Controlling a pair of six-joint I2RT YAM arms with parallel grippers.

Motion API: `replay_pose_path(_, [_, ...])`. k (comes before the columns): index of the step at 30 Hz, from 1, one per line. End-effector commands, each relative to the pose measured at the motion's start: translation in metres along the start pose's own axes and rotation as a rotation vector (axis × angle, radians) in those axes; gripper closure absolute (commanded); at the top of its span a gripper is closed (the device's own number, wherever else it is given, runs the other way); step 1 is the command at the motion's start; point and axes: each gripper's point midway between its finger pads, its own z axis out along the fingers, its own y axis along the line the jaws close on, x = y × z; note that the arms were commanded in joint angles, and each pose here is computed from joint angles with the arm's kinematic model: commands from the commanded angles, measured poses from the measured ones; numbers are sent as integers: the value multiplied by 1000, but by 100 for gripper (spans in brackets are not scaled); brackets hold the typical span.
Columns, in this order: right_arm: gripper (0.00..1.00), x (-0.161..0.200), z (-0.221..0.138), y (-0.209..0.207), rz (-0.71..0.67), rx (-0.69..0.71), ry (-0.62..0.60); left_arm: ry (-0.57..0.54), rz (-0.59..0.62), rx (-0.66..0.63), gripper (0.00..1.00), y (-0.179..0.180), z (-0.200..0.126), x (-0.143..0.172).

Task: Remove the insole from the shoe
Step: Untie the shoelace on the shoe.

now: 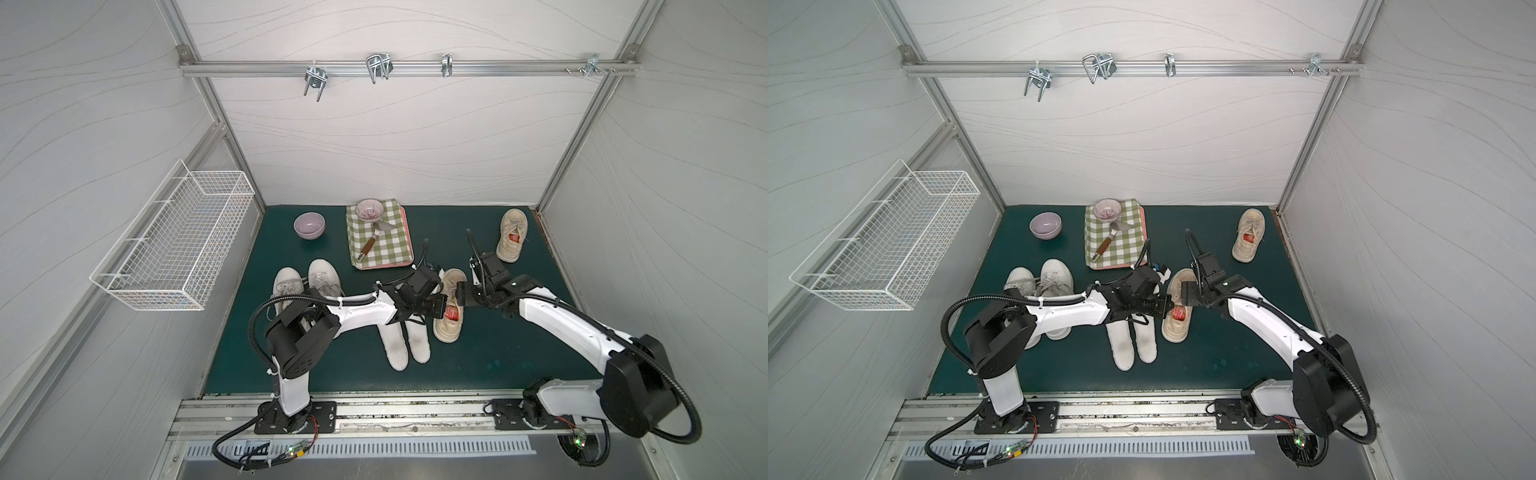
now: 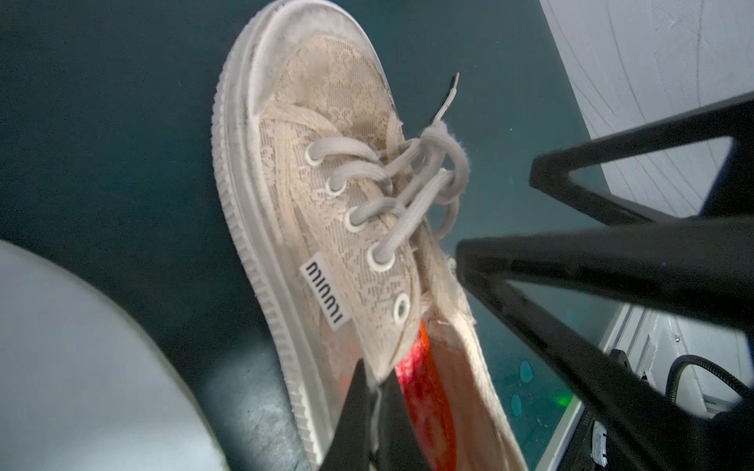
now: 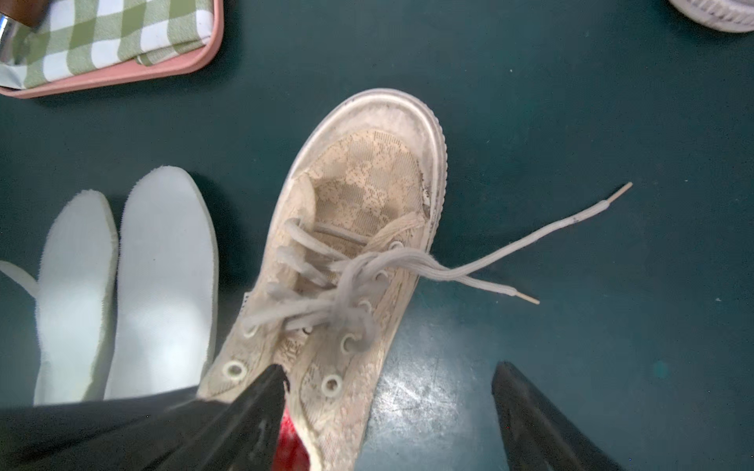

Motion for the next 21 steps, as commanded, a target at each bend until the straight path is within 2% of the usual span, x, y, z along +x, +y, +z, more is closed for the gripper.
replay_pose_path(1, [21, -15, 5, 3, 13, 18, -42, -71, 43, 97, 100, -37, -5, -23])
replay_pose_path(11, [24, -16, 24, -8, 55, 88, -56, -62, 60, 122, 100, -49, -7, -16])
replay_pose_path(17, [12, -18, 33, -15, 130, 111, -85, -56, 72, 149, 100, -58, -8, -11])
replay_pose_path(21, [7, -32, 35, -16, 254, 37, -114, -55, 62, 176, 100, -62, -10, -7])
